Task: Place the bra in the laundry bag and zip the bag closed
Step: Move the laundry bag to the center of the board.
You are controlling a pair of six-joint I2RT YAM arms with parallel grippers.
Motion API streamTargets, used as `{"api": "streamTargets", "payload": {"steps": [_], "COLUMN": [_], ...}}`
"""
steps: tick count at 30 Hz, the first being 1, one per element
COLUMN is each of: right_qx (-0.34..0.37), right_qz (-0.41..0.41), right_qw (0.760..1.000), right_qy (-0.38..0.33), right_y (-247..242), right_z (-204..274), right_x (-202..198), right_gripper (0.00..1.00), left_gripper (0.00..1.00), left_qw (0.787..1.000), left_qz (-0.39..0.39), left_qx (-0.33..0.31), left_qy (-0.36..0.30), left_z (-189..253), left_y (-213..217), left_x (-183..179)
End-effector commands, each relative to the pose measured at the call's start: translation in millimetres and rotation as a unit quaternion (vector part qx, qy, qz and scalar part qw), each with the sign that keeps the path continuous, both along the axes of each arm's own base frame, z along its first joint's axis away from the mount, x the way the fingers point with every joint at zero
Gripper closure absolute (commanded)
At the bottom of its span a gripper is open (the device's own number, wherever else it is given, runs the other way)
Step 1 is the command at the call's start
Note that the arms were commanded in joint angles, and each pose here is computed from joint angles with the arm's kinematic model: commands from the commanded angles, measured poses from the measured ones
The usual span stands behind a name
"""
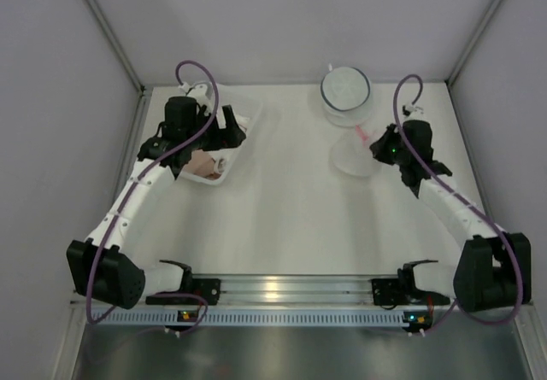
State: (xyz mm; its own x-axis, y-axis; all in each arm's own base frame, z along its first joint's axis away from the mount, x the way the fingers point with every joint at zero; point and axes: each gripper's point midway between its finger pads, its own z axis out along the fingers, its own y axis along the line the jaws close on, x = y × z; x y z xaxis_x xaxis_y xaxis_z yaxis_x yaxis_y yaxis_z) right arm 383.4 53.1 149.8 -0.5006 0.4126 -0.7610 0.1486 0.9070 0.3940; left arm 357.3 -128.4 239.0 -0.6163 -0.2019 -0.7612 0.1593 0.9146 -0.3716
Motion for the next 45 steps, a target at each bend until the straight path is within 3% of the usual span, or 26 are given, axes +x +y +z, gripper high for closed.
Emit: {"api": "streamTargets", "payload": {"steps": [1,5,11,14,15,16,18,19,21,28,33,36,40,45], "right_qx": [0.012,0.038,0.101,0.084,0.076,0.06,0.036,0.016,0.001,-0.022,-0.018,-0.014,-0.001,0.018], "right_qz": [0.162,0.297,0.398,0.396,0.395,0.382,0.348,0.317,0.288,0.214,0.213,0.229,0.253,0.27], "right_qw": [0.987,0.954,0.912,0.913,0.914,0.92,0.934,0.945,0.955,0.973,0.973,0.97,0.965,0.961], "right_qy": [-0.015,0.01,-0.013,0.039,0.052,0.059,0.076,0.074,0.069,0.081,0.083,0.077,0.069,0.058], "right_y": [64,115,154,151,150,144,132,122,114,89,87,94,105,117], "right_z": [6,-12,-6,-23,-28,-31,-29,-27,-9,12,8,12,21,29], "right_x": [-45,-115,-183,-198,-201,-198,-194,-186,-178,-147,-137,-134,-129,-126], "right_gripper": [1.0,1.0,1.0,0.87,0.81,0.48,0.28,0.11,0.01,0.01,0.01,0.01,0.01,0.01], "left_gripper": [0.04,0.04,0.04,0.05,0.05,0.05,0.07,0.07,0.07,0.08,0.08,0.08,0.09,0.09], "left_qw": [0.995,0.993,0.986,0.983,0.983,0.982,0.98,0.98,0.973,0.962,0.974,0.982,0.986,0.986], "left_qz": [-0.065,-0.091,-0.149,-0.168,-0.176,-0.179,-0.19,-0.194,-0.222,-0.253,-0.191,-0.117,-0.038,0.043], "left_qx": [-0.017,-0.017,0.008,0.024,0.029,0.032,0.04,0.044,0.057,0.103,0.102,0.104,0.048,0.005], "left_qy": [-0.079,-0.076,-0.078,-0.064,-0.052,-0.045,-0.028,-0.024,-0.018,0.023,0.07,0.105,0.153,0.158], "left_z": [50,47,34,17,7,1,-15,-21,-41,-93,-109,-119,-128,-141], "left_y": [-32,-49,-91,-117,-129,-134,-148,-152,-162,-162,-136,-109,-91,-60], "left_x": [-4,-9,-20,-23,-24,-25,-24,-23,-23,-21,-41,-56,-87,-115]}}
